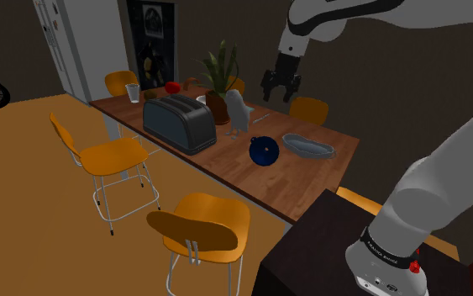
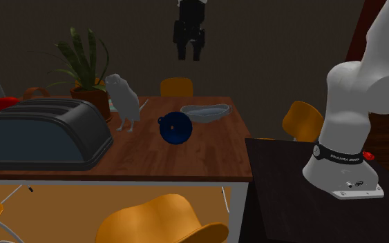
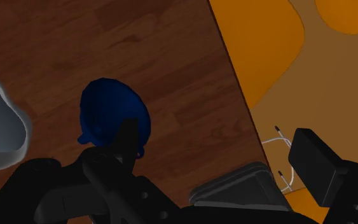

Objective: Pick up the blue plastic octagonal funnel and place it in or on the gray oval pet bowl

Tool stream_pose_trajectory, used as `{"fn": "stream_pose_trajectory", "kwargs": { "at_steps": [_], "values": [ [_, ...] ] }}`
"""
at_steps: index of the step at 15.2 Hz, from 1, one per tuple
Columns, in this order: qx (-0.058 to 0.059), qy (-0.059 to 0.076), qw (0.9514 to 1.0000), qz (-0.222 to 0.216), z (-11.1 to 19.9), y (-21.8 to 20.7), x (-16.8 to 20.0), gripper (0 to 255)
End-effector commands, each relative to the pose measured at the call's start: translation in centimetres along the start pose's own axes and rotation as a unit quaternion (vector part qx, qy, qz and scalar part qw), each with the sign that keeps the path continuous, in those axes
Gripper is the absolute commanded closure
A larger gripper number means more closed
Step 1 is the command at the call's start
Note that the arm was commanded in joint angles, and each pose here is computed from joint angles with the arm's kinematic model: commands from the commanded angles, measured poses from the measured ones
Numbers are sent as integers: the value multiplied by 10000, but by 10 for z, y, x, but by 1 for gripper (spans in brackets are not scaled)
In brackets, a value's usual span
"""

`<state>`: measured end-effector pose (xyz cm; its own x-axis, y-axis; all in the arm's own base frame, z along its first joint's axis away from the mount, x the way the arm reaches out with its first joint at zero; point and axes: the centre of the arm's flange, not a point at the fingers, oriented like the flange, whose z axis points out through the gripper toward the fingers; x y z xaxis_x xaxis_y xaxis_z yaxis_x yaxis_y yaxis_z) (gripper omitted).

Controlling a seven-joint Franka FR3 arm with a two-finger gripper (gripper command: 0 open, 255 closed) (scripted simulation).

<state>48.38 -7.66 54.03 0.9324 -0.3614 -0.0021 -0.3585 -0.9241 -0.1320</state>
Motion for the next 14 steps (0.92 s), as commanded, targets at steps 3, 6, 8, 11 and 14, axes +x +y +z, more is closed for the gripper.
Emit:
{"fn": "stream_pose_trajectory", "kwargs": {
  "at_steps": [3,6,8,11,14],
  "values": [
    [-32,-220,9988,430,32,16,46,0],
    [-55,-384,9965,747,58,29,78,0],
    [-71,-493,9942,958,76,39,99,0],
    [-94,-656,9897,1273,103,56,128,0],
    [-117,-819,9839,1586,132,74,155,0]
  ]
}}
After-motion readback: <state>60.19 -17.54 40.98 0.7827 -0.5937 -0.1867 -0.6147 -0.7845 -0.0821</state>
